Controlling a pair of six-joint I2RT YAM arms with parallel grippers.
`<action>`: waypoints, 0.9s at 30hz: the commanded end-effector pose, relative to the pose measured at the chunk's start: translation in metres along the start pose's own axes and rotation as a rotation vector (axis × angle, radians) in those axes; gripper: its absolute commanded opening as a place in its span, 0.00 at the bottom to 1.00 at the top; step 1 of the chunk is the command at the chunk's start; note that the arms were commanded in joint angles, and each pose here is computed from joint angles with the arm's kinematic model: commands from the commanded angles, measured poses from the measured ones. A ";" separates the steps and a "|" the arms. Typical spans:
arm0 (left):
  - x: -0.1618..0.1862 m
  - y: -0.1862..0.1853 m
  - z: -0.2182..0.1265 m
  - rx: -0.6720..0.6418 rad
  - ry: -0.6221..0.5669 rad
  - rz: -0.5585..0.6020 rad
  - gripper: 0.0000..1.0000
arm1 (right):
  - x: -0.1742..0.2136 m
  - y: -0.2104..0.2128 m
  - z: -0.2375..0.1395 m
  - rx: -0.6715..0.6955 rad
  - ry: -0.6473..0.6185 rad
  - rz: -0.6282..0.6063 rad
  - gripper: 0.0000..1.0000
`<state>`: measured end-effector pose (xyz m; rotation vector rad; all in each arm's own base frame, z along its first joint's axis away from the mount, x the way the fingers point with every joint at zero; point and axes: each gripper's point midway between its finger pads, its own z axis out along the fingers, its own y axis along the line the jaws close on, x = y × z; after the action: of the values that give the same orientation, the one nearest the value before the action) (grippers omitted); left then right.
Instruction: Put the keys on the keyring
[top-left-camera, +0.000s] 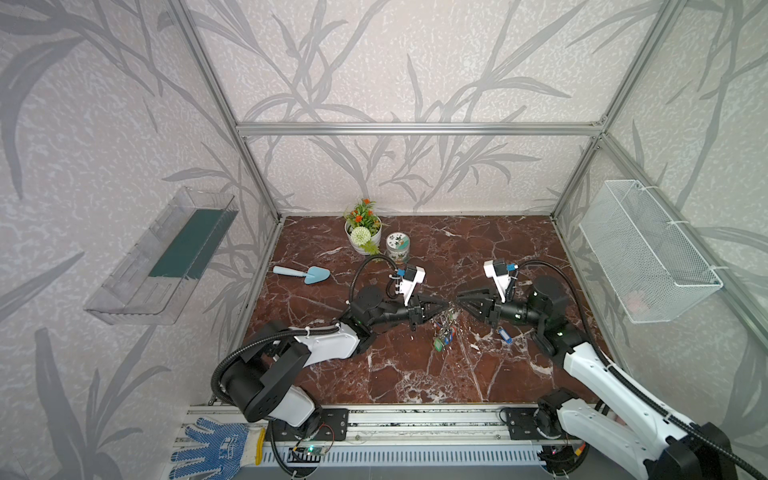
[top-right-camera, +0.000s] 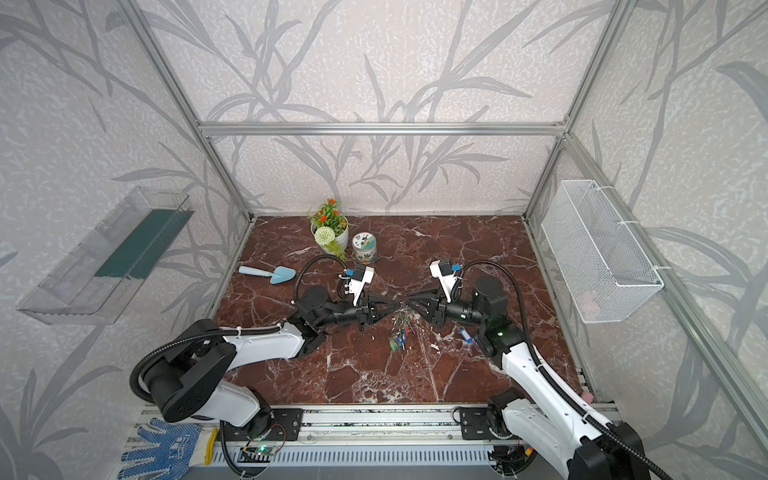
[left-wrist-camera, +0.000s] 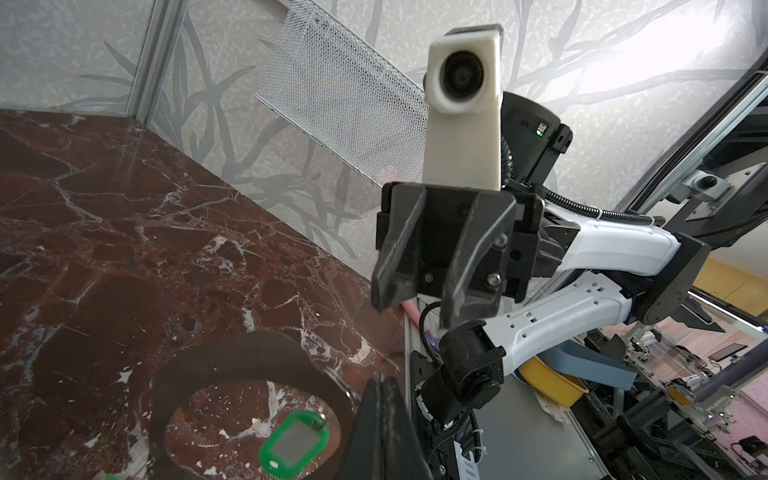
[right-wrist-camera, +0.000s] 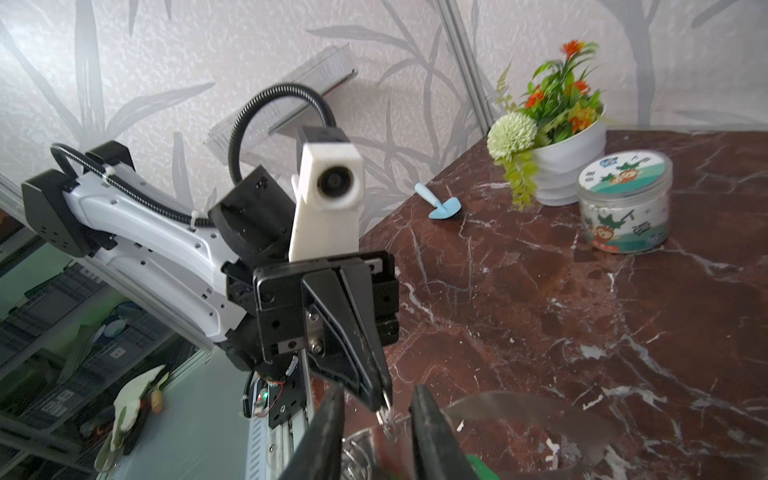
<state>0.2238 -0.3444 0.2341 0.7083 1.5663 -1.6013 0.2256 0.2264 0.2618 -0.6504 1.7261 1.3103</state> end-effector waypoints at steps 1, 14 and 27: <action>-0.025 -0.022 -0.001 0.083 -0.115 0.052 0.00 | -0.009 0.005 -0.003 -0.016 -0.038 0.007 0.24; -0.028 -0.022 0.007 0.059 -0.168 0.070 0.00 | 0.007 0.000 -0.002 -0.042 -0.037 0.080 0.26; -0.031 -0.024 0.009 0.062 -0.178 0.077 0.00 | 0.015 0.000 0.001 -0.074 -0.021 0.095 0.22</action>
<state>0.2264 -0.3517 0.2430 0.6162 1.4967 -1.6093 0.2224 0.2269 0.2478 -0.5670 1.7410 1.4284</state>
